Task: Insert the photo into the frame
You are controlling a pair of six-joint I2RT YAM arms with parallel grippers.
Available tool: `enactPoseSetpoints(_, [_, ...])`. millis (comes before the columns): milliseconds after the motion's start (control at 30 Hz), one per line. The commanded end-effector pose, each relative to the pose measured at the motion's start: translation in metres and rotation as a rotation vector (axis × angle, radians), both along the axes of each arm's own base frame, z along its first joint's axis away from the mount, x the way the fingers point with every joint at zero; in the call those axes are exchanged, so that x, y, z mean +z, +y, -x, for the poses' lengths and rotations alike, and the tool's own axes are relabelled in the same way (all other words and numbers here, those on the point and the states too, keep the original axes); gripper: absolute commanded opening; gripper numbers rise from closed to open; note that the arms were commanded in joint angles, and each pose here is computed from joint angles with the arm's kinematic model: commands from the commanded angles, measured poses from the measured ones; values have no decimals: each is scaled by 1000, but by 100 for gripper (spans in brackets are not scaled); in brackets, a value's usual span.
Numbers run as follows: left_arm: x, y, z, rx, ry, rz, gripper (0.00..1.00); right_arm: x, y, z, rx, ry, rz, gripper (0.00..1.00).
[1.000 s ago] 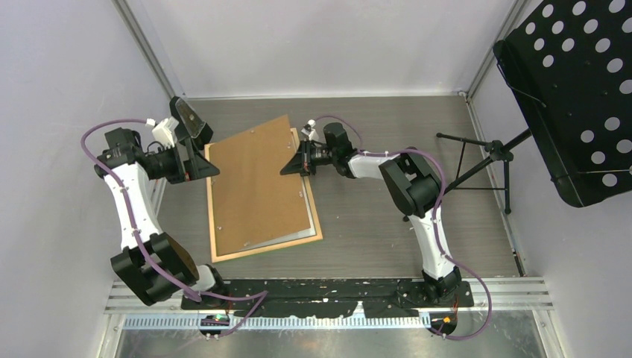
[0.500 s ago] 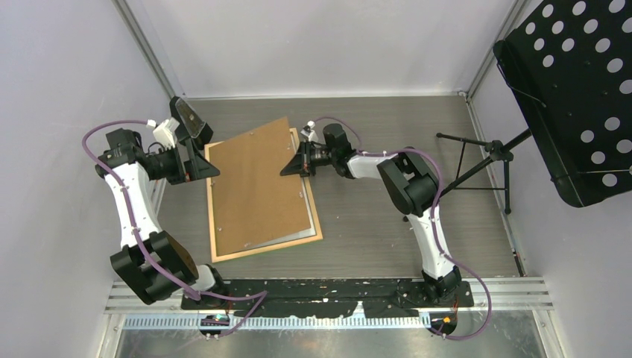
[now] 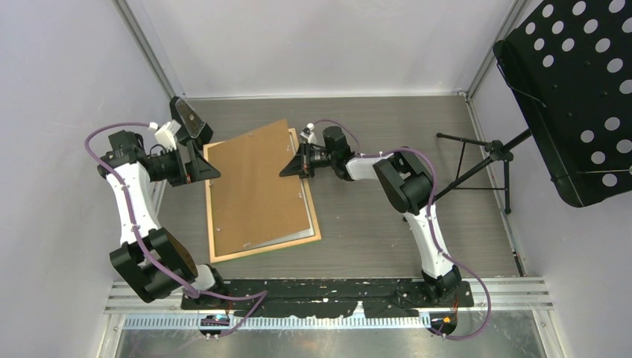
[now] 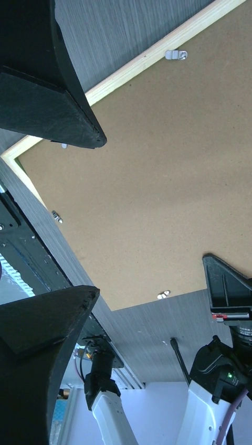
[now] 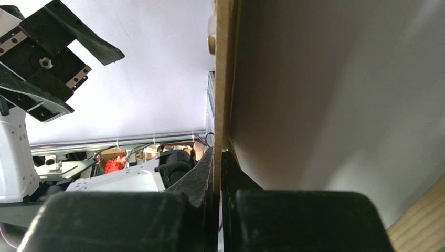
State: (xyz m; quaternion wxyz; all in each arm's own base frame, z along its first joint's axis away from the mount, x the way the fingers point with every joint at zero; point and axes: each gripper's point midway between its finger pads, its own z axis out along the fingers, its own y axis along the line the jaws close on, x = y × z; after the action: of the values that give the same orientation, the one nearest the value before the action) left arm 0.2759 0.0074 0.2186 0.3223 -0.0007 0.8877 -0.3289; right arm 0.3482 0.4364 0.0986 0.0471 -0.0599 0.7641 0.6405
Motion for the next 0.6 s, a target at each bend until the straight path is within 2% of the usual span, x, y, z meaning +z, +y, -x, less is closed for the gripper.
enactPoseSetpoints(0, [1,5,-5,-10,-40,-32,100,40,11,2,46,-104,-105,5])
enactPoseSetpoints(567, [-5,6,-4,-10,-26,-33,100,17,9,2,59,-106,-33,5])
